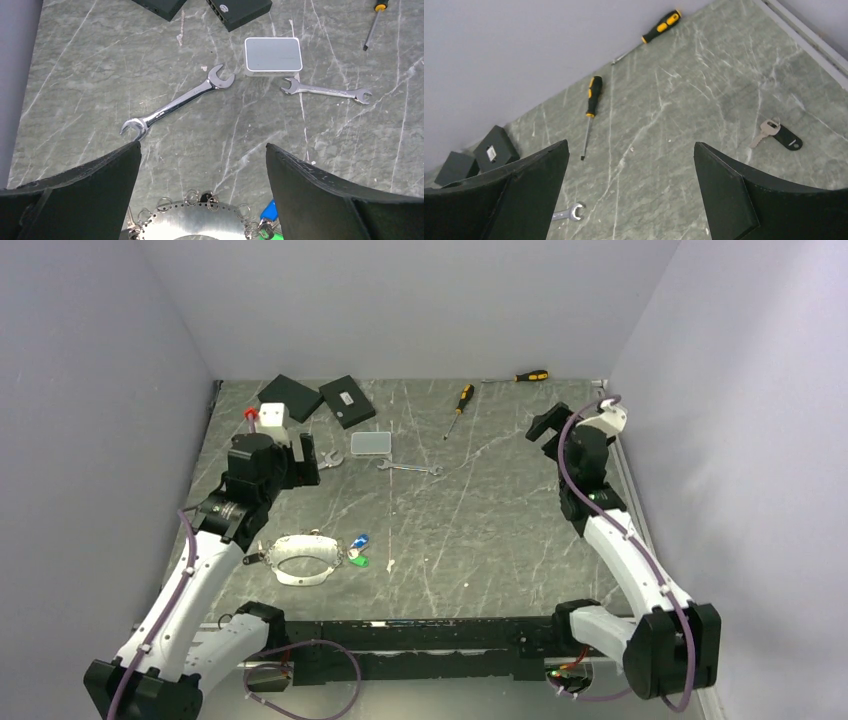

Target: Put the keys on the keyring

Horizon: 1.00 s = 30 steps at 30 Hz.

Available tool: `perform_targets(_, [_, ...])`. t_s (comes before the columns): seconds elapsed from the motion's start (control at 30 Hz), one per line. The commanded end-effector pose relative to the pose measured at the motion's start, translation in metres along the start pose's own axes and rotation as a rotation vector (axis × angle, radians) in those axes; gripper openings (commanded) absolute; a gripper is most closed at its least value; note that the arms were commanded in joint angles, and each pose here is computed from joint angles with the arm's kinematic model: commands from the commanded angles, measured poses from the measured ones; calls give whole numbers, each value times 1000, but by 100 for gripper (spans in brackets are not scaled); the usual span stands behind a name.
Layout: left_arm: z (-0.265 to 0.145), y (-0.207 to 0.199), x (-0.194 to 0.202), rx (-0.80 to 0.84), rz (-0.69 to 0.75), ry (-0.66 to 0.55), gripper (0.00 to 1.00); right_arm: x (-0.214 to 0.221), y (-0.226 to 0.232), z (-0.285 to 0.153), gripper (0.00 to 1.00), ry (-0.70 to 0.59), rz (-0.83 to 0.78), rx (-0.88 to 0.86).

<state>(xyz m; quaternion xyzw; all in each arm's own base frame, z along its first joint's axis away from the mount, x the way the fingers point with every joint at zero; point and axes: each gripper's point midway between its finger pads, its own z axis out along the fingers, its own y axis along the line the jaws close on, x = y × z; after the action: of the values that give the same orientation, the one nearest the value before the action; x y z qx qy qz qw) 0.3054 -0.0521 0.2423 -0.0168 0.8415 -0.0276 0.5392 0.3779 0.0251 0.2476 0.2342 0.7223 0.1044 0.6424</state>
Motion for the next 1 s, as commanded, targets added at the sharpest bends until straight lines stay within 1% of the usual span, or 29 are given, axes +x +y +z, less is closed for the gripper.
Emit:
perform_targets(0.0, [-11, 4, -17, -24, 23, -54, 100, -10, -7, 14, 100, 40, 35, 130])
perform_targets(0.1, [-12, 4, -16, -28, 31, -54, 100, 1, -7, 20, 100, 105, 9, 148])
perform_targets(0.27, [-11, 3, -15, -24, 46, -59, 99, 15, -15, 30, 100, 150, -12, 189])
perform_targets(0.47, [-11, 0, -15, -6, 57, -55, 97, 41, -20, 35, 100, 263, -77, 196])
perform_targets(0.53, [-11, 0, -14, -3, 59, -53, 96, 49, -30, 34, 100, 299, -97, 244])
perform_targets(0.63, [-10, -2, -12, 4, 61, -47, 95, 65, -57, 32, 99, 350, -117, 350])
perform_targets(0.77, [-10, -5, -12, 16, 63, -43, 95, 85, -88, 34, 95, 437, -59, 406])
perform_targets(0.87, [-11, -5, -12, 20, 63, -43, 94, 102, -83, 40, 91, 525, -44, 370])
perform_targets(0.9, [-11, -5, -12, 18, 63, -44, 94, 107, -74, 42, 89, 563, -40, 331])
perform_targets(0.97, [-12, -5, -13, 18, 64, -46, 93, 124, -44, 43, 86, 634, -46, 196])
